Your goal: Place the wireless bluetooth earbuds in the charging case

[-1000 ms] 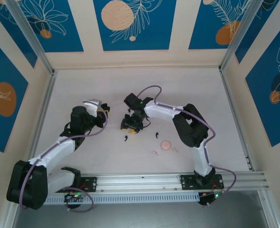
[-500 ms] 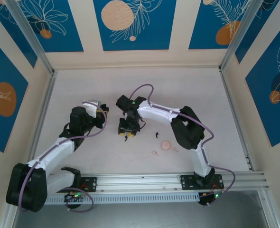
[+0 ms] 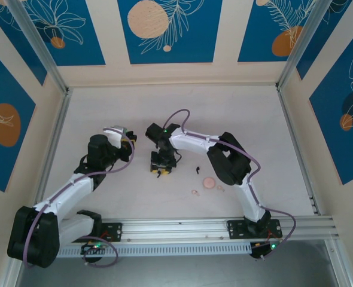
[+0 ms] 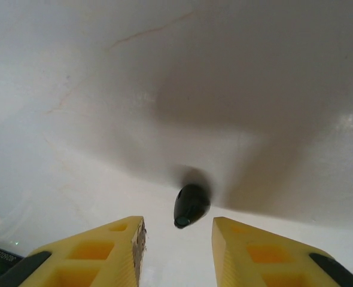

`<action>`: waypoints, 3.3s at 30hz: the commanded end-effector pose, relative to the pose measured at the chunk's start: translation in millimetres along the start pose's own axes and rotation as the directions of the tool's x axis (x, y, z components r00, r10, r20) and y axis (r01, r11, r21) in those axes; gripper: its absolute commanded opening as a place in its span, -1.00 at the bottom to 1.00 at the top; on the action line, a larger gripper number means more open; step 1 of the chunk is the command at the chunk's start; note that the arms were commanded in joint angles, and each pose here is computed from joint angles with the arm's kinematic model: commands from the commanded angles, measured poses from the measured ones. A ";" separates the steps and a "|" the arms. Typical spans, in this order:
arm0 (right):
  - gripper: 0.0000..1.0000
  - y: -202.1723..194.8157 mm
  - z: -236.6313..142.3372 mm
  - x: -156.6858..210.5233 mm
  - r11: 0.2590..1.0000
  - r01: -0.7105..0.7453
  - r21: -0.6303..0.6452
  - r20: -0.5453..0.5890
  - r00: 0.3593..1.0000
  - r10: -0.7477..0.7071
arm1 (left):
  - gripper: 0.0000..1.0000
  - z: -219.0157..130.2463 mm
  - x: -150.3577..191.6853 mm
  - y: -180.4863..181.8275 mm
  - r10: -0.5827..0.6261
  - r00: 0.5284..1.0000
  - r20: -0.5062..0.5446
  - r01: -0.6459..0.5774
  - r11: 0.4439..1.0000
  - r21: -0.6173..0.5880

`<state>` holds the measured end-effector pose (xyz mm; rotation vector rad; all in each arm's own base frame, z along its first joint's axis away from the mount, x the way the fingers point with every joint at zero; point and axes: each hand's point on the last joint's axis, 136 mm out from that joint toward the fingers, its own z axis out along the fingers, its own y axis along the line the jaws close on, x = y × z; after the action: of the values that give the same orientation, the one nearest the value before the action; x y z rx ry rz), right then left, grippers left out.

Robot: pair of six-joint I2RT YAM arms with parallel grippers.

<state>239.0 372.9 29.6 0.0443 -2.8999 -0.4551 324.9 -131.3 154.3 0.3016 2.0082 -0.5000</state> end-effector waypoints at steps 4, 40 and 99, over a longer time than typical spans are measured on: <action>-0.36 -6.5 12.1 -1.9 0.999 0.000 0.037 -0.014 1.000 0.001 | -0.79 -3.3 -5.3 3.3 0.006 1.000 0.023 -0.005 1.000 -0.005; -0.61 -61.0 -44.0 -22.6 0.967 0.255 -0.017 0.419 0.880 -0.225 | -0.80 22.5 15.1 -78.9 0.022 0.998 0.052 -0.042 0.904 0.424; -0.61 -17.0 -139.8 -22.5 0.769 0.624 0.139 0.743 0.448 -0.498 | -0.82 36.6 31.6 -158.4 0.089 0.962 0.258 -0.253 0.642 0.724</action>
<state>285.2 312.9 147.0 1.0566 -3.5562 -1.0727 274.0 -283.1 117.9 0.8921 1.5593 -1.1876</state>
